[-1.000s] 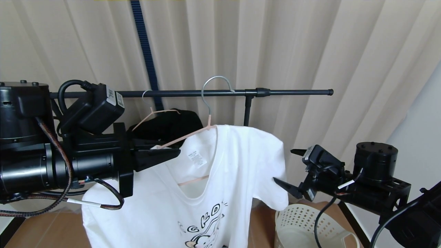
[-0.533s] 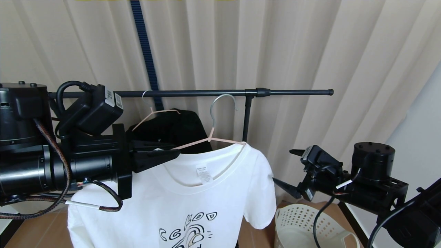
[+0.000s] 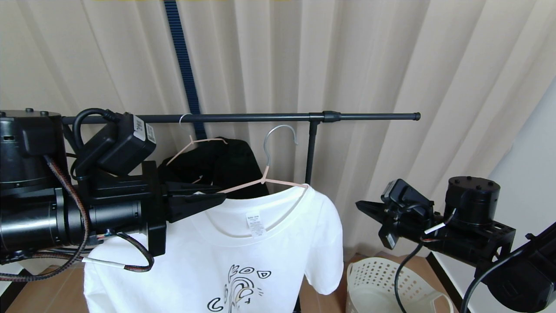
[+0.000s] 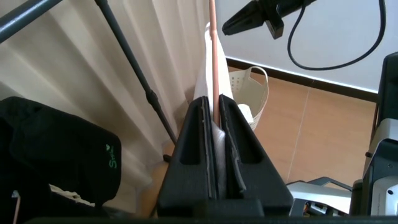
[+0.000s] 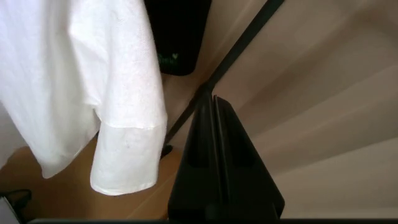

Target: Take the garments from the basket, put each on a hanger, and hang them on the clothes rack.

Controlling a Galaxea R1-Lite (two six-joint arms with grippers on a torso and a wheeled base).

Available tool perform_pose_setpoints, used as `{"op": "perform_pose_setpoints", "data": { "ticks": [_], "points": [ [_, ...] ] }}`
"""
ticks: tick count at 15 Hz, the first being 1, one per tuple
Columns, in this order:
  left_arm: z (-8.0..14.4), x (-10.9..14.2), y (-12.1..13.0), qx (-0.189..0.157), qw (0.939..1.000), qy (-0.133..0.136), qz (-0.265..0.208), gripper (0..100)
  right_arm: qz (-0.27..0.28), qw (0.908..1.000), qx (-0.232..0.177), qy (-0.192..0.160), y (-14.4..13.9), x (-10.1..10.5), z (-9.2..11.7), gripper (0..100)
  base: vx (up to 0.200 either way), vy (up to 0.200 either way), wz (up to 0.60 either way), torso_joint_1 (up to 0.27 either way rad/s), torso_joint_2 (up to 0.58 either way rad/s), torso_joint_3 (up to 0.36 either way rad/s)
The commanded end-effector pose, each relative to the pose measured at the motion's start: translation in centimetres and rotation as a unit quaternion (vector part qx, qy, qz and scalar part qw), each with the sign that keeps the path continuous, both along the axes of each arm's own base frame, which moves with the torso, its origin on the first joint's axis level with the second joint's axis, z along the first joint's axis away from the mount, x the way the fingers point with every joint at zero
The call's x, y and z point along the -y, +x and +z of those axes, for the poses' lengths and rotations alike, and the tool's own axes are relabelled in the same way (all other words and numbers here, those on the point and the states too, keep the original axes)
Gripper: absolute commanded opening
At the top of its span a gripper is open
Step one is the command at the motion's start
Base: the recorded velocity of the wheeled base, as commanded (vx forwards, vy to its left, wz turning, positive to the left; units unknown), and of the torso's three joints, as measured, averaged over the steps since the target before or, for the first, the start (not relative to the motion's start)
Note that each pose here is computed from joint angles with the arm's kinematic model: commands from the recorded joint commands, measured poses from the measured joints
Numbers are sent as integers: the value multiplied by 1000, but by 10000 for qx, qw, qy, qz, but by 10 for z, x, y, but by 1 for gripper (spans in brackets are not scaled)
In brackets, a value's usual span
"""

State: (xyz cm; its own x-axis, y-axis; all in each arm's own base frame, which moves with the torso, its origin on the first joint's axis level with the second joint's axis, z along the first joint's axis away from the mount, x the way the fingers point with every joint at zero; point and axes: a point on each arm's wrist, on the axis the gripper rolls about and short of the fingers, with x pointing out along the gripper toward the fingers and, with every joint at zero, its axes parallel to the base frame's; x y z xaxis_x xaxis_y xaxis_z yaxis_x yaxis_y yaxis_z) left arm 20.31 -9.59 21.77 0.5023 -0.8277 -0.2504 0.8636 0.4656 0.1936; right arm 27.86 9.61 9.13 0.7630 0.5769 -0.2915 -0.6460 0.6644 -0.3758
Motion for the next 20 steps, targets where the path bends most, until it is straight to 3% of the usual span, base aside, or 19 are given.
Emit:
{"op": "perform_pose_setpoints", "data": {
  "ticks": [1, 5, 14, 15, 19, 20],
  "points": [
    [-1, 0, 0, -9, 10000, 5, 7, 0, -47, 10000, 26, 13, 3, 3, 1, 0, 0, 0, 0, 0, 0, 0],
    [-1, -3, 1, -9, 10000, 5, 76, 0, 102, 9996, -79, 242, 0, 6, 6, 0, 0, 0, 0, 0, 0, 0],
    [-5, -9, 5, -106, 9997, 16, 238, 0, 95, 9996, -92, 260, 2, 6, 4, 0, 0, 0, 0, 0, 0, 0],
    [-5, -13, 7, -119, 9994, 13, 332, 0, 94, 9996, -89, 265, 2, 5, 5, 100, 0, 0, 0, 0, 0, 0],
    [-6, -17, 24, -202, 9972, -165, 697, 0, 85, 9996, -78, 273, 4, 5, 5, 100, 0, 0, 0, 0, 0, 0],
    [-8, -15, 35, -176, 9947, -231, 988, 0, 84, 9996, -85, 271, 4, 5, 5, 100, 0, 0, 0, 0, 0, 0]
  ]
}}
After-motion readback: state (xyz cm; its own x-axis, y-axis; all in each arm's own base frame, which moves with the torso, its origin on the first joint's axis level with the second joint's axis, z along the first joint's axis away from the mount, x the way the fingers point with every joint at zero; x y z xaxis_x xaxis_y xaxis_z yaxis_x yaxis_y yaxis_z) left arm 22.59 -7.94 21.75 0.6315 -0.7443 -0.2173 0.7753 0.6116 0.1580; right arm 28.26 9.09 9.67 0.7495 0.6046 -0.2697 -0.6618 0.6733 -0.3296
